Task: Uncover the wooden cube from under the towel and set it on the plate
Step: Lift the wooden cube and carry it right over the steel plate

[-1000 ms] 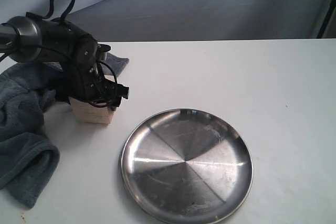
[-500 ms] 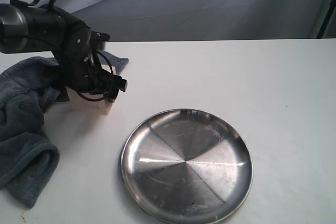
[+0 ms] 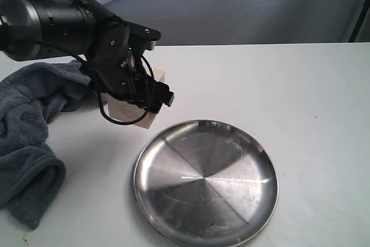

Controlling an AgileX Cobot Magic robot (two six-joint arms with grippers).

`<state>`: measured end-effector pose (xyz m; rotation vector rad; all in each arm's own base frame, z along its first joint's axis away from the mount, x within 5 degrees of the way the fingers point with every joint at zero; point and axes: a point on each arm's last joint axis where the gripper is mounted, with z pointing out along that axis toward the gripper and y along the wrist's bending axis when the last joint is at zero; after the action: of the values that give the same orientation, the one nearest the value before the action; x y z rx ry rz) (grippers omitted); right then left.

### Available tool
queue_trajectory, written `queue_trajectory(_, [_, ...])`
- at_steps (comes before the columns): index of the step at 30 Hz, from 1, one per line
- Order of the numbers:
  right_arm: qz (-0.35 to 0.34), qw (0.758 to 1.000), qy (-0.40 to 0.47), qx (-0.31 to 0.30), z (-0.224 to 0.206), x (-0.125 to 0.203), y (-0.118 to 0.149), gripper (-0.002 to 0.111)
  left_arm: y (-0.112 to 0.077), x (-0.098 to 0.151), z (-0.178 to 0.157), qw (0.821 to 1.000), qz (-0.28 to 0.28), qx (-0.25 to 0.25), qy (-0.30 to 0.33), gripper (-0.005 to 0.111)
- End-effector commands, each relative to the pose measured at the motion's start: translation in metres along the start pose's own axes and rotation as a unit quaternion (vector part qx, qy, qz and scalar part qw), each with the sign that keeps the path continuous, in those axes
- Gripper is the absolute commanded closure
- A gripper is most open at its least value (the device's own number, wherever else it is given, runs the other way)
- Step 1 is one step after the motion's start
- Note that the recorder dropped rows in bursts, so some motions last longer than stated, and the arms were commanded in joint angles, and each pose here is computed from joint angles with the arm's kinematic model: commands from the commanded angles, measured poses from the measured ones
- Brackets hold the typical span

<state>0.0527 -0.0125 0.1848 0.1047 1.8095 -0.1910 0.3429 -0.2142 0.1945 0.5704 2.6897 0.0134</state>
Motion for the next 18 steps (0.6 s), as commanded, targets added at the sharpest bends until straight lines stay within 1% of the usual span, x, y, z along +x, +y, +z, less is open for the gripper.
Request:
queue_trajectory(1, [0.001, 1.0, 0.0, 0.0, 0.0, 0.001, 0.0, 0.108, -0.025, -0.001, -0.013, 0.999, 0.011, 0.045, -0.021, 0.107])
queue_trajectory(5, [0.001, 1.0, 0.0, 0.0, 0.0, 0.001, 0.0, 0.108, -0.045, 0.003, -0.016, 0.996, 0.035, 0.079, -0.02, 0.107])
queue_trajectory(10, [0.001, 1.0, 0.0, 0.0, 0.0, 0.001, 0.0, 0.108, -0.069, 0.009, -0.021, 0.992, 0.081, 0.091, -0.022, 0.107])
queue_trajectory(15, [0.001, 1.0, 0.0, 0.0, 0.0, 0.001, 0.0, 0.108, -0.098, 0.017, -0.027, 0.987, 0.119, 0.107, -0.032, 0.107])
queue_trajectory(18, [0.001, 1.0, 0.0, 0.0, 0.0, 0.001, 0.0, 0.108, -0.116, 0.02, -0.032, 0.983, 0.121, 0.131, -0.052, 0.107])
